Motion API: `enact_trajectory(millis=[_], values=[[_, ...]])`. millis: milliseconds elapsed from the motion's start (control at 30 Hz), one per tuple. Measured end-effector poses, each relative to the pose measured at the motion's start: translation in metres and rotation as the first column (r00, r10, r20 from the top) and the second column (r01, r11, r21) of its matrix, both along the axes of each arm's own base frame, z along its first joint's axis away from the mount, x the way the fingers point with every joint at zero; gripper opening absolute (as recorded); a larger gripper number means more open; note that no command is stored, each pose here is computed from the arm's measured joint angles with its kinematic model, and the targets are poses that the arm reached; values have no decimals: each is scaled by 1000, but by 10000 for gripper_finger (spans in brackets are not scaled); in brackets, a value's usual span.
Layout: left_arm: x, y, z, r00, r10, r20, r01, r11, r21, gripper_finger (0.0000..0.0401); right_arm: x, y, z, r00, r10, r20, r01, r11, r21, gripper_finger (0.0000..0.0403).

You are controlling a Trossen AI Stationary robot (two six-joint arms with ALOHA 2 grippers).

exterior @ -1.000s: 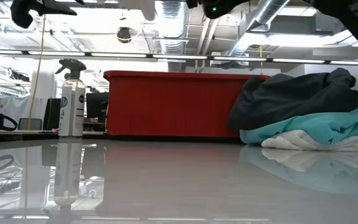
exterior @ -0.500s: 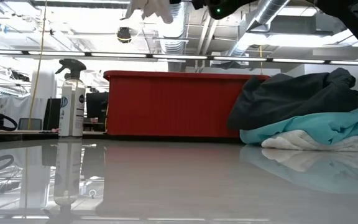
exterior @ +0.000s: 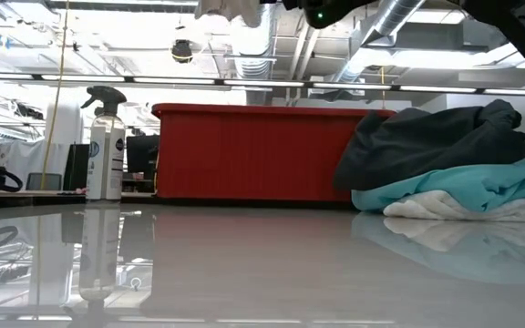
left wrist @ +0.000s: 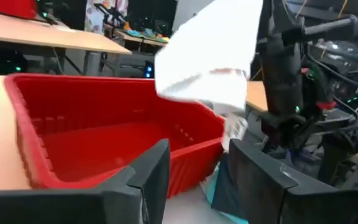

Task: Fold Laundry from Bin
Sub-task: Fold the white underwear

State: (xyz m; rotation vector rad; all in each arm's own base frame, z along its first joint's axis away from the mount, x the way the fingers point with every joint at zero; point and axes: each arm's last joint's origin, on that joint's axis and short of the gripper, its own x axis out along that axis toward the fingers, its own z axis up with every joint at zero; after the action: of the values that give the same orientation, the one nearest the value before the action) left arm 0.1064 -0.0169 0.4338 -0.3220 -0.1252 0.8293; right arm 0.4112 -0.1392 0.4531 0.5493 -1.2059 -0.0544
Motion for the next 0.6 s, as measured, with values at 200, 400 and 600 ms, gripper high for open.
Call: enact_trajectory(millis=[200, 400, 600], values=[[26, 7, -11, 986, -77, 145, 68, 996, 64, 161, -6, 2, 6, 997, 10, 78, -10, 1000, -2, 25], [38, 28, -6, 955, -132, 266, 96, 984, 147, 161, -10, 9, 20, 991, 39, 128, -37, 999, -14, 25], [67, 47, -18, 928, -258, 270, 237, 966, 106, 161, -13, 13, 31, 991, 35, 127, -29, 998, -48, 25]])
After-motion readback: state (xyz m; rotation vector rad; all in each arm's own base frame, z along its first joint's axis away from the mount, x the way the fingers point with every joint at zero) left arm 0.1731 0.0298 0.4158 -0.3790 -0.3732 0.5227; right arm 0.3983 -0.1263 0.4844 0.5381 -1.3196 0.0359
